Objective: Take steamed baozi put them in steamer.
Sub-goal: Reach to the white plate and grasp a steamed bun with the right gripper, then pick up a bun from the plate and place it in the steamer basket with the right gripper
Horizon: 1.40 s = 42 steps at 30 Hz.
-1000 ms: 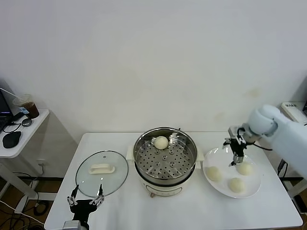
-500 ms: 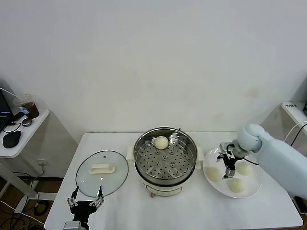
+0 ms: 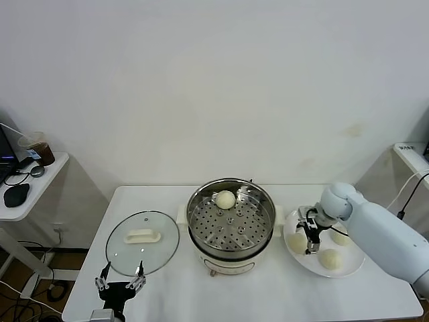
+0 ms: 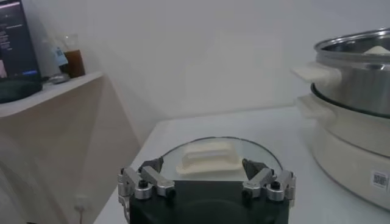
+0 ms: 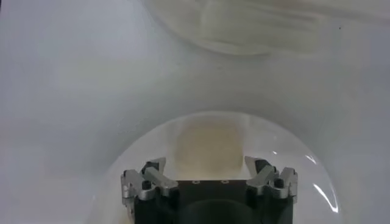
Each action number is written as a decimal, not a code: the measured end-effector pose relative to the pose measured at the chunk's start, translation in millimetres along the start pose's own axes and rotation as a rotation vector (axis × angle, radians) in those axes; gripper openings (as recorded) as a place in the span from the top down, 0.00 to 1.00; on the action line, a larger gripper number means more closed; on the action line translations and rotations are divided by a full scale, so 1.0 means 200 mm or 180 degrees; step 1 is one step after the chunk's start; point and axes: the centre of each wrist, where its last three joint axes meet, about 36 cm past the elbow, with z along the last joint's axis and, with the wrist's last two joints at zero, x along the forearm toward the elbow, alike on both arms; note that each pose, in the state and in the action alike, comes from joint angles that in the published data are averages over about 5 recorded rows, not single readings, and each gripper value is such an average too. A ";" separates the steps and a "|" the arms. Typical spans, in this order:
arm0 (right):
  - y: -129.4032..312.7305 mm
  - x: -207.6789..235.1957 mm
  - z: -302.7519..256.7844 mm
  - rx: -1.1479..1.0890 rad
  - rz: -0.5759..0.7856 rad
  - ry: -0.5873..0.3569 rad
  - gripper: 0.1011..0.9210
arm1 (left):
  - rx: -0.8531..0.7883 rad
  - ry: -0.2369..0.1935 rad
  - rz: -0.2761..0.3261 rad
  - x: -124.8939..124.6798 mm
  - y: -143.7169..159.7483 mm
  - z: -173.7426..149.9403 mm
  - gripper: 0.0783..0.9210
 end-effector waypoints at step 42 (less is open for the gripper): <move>-0.08 0.47 0.08 -0.0140 0.0202 -0.0036 0.39 | 0.0033 -0.0070 0.0034 -0.03 -0.05 -0.02 0.12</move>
